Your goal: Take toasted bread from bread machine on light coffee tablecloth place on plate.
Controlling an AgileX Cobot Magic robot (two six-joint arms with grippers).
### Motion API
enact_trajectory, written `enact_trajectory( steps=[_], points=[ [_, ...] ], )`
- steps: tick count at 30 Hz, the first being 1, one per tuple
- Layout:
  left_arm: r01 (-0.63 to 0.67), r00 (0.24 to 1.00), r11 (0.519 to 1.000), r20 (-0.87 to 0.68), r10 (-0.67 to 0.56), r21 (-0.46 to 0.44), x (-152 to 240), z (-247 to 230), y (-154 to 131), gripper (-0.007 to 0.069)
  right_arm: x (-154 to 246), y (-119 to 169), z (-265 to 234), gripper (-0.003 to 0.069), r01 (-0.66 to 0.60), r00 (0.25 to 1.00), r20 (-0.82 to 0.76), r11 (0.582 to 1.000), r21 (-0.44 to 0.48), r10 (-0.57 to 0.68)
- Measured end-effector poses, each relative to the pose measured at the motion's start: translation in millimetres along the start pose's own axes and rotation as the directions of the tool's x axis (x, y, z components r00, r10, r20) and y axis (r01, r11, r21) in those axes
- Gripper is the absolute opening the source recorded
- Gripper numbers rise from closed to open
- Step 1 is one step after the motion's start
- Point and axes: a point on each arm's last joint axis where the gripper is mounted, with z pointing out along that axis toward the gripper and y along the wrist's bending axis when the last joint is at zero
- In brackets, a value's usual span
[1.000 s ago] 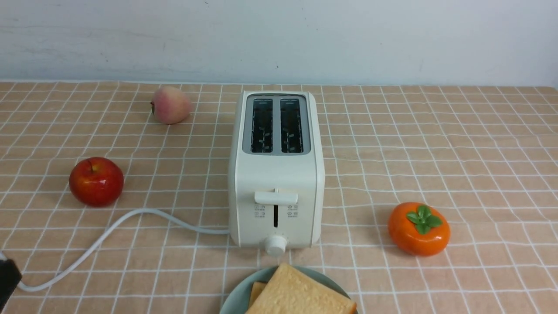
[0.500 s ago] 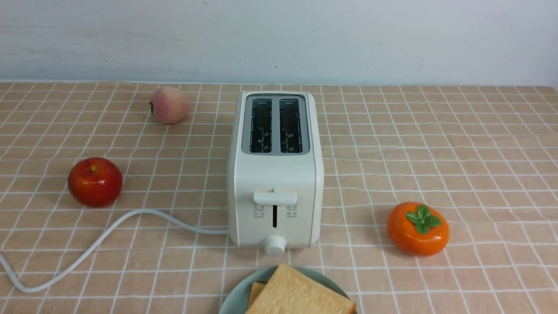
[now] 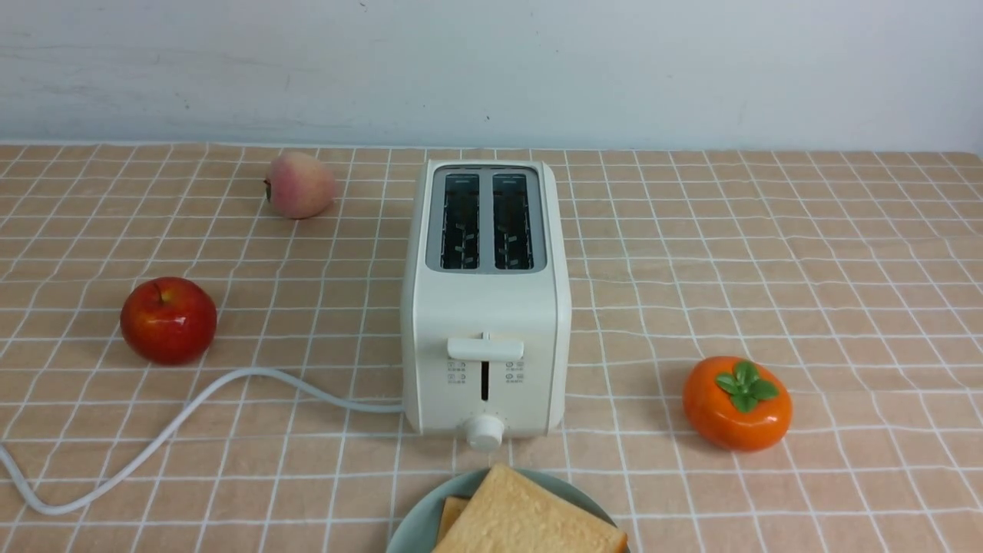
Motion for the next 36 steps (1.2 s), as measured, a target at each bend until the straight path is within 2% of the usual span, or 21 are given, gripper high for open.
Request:
enact_trajectory(
  steps=[21,27,36],
  points=[
    [0.0,1.0,1.0,0.0,0.0,0.001,0,0,0,0.0038,-1,1,0,0.0074,-0.002,1.0,0.014,1.0,-0.006,0.002],
    [0.0,1.0,1.0,0.0,0.0,0.001,0,0,0,0.0038,-3,4,0,0.008,-0.095,0.995,0.028,0.994,-0.044,0.097],
    [0.0,1.0,1.0,-0.001,0.0,0.001,0,0,0,0.0049,20,5,4,0.0093,-0.075,0.997,-0.033,0.995,-0.062,0.073]
  ],
)
